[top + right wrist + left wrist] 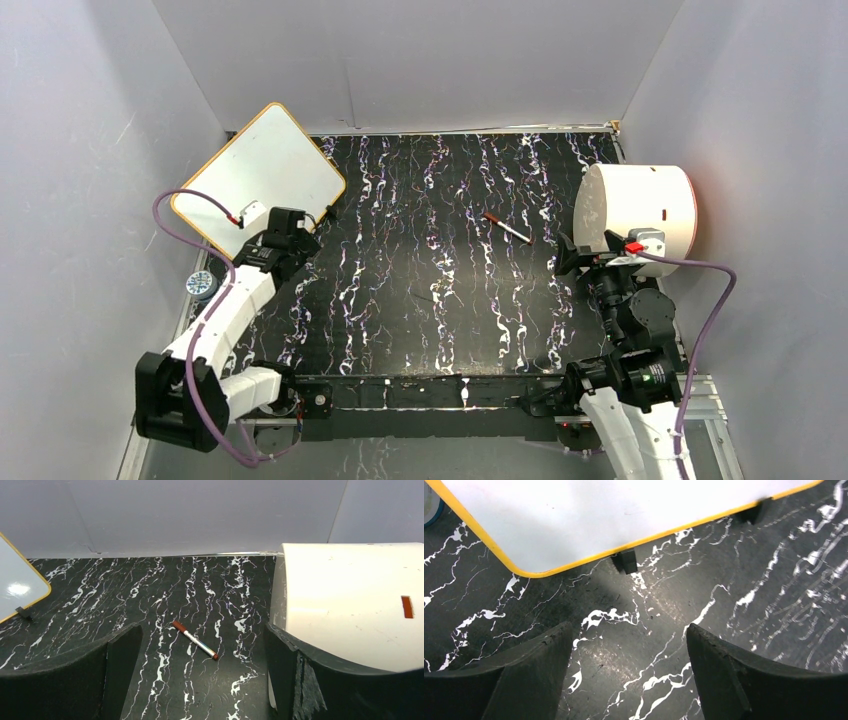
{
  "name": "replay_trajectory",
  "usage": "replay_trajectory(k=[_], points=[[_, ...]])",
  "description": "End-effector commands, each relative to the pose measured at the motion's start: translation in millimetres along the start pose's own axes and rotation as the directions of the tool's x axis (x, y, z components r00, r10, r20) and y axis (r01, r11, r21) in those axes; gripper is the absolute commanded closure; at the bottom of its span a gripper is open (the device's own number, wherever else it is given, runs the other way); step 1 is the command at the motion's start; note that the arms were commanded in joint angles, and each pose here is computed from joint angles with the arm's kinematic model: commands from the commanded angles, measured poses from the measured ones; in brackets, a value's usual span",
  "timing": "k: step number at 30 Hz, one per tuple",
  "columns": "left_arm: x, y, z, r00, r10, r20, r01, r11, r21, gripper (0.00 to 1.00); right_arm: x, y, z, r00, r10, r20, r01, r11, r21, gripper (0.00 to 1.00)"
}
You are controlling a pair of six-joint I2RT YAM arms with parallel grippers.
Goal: Write a sentence on the whiteboard
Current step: Move the whiteboard stand to the center of the board.
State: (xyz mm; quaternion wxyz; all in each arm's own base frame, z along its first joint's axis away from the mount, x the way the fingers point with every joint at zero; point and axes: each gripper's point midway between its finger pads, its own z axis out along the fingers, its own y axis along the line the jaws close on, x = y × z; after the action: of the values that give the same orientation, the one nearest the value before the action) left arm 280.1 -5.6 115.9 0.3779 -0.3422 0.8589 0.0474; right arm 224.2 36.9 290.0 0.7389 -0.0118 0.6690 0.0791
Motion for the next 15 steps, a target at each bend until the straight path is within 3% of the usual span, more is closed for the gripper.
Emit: replay_trajectory(k=[1,15], points=[[-7.3,10.2,17.5,0.995,-0.076,0.071,0.083,0.991,-0.104,0.23,-18.5,4.7,-0.7,0.997,0.003,0.073,-0.002,1.0,-0.019,0.01],[2.2,-2.6,62.5,0.987,-0.127,0.096,0.142,0.976,-0.167,0.44,-18.7,11.1,-2.8,0.997,0.007,0.08,-0.003,0.999,-0.047,0.01]])
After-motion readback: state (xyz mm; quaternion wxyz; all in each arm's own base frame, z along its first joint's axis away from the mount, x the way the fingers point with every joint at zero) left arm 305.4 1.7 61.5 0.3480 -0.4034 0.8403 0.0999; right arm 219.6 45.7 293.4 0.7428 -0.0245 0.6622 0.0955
